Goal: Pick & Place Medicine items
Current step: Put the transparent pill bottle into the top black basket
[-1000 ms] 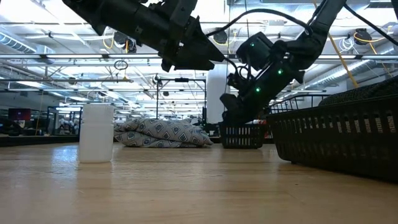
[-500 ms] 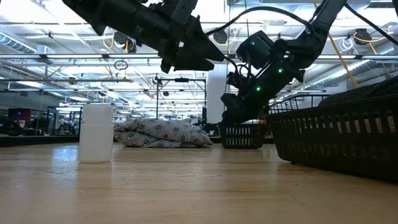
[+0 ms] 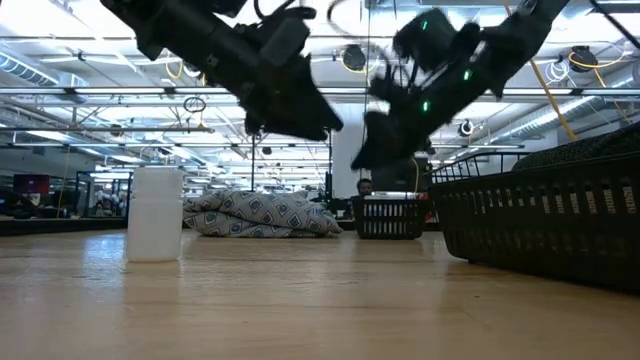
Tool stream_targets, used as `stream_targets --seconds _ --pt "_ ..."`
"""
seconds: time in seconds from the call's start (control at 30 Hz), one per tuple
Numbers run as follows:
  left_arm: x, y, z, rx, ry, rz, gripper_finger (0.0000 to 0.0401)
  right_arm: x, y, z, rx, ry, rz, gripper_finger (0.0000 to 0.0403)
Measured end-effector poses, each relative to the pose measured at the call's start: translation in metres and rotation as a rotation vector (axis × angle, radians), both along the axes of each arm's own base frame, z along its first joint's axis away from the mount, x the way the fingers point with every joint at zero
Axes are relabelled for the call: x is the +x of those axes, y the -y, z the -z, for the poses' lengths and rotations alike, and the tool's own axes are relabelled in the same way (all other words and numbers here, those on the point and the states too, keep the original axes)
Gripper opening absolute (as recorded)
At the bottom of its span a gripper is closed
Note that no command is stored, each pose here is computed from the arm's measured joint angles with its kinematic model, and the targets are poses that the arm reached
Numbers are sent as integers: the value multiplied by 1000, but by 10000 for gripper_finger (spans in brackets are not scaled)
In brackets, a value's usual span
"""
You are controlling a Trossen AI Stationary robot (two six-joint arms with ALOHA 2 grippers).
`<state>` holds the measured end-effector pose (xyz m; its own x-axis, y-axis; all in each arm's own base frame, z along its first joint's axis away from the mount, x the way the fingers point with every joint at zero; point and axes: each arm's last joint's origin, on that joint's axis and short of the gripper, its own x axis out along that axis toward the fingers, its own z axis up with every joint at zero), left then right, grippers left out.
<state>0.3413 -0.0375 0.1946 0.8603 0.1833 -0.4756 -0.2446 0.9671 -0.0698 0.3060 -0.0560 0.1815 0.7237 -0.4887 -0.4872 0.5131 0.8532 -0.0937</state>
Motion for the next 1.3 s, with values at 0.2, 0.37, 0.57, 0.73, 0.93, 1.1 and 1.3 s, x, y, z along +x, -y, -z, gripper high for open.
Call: stream_targets --seconds 0.2,0.37,0.57,0.73,0.93,1.1,1.3 --pt "-17 10 3 -34 -174 73 230 -23 -45 -45 -12 48 -152 218" --pt "-36 27 10 13 -332 25 230 -53 -80 -77 17 117 -273 217" --pt "-75 52 9 121 -506 -65 230 -85 -110 -80 68 237 -403 211" --pt "-109 68 -14 118 -466 -139 230 -102 -121 -61 71 340 -478 204" --pt "-130 94 -28 -13 -361 -112 230 -114 -121 -44 52 461 -512 203" --pt "-132 111 -20 -38 -376 -61 230 -119 -120 -48 40 515 -520 203" --pt "-124 124 7 -104 -469 -72 230 -119 -120 -49 33 513 -525 203"
